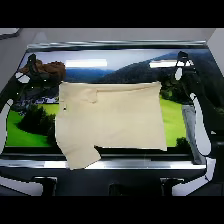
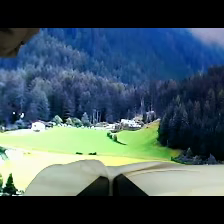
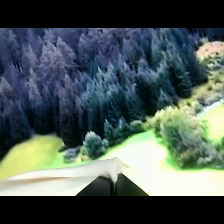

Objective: Fold the shirts.

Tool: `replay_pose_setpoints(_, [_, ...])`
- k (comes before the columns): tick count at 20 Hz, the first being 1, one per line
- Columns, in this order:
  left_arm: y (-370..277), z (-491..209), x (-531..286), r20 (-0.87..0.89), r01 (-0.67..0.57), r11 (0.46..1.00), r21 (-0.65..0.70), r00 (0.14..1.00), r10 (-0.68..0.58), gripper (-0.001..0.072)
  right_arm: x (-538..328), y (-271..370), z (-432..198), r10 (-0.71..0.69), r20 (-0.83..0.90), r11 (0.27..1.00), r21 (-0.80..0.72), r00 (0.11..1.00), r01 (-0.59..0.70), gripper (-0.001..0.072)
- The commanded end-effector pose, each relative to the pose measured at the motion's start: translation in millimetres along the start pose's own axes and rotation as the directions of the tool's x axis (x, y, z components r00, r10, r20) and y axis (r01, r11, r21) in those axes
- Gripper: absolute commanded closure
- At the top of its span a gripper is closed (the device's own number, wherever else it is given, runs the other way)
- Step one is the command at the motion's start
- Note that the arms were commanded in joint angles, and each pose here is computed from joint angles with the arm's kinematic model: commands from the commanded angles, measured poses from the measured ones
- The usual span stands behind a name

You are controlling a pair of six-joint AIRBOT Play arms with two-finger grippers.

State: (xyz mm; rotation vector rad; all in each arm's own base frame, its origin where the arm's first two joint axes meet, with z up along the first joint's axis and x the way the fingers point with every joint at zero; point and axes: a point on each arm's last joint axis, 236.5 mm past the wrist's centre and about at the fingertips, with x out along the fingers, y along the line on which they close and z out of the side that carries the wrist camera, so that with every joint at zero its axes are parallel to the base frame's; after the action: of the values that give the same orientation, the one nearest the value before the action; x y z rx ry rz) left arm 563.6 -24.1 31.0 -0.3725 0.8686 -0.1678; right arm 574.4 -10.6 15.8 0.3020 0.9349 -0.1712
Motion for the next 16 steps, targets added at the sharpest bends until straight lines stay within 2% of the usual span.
replay_pose_setpoints(1, [3.0, -35.5, -22.9, -0.173, 0.008, 1.000, 0.014, 0.985, -0.006, 0.0672, -30.2, -19.9, -42.4, -0.090, -0.196, 0.991, -0.111, 0.977, 0.069, 0.0670])
replay_pose_setpoints(4, [13.0, -117.4, -35.7, -0.487, 0.022, 0.999, -0.027, 0.873, -0.033, 0.0672, -46.6, -38.7, -107.1, -0.163, -0.443, 0.981, -0.169, 0.882, 0.096, 0.0670])
replay_pose_setpoints(7, [26.9, -175.6, -53.6, -0.674, -0.011, 0.999, -0.032, 0.738, -0.014, 0.0672, -60.7, -54.8, -157.5, -0.216, -0.611, 0.968, -0.234, 0.762, 0.086, 0.0671])
replay_pose_setpoints(16, [34.6, -193.3, -61.1, -0.730, -0.037, 0.997, -0.065, 0.683, -0.022, 0.0672, -50.1, -55.6, -188.6, -0.199, -0.680, 0.974, -0.214, 0.705, 0.068, 0.0670])
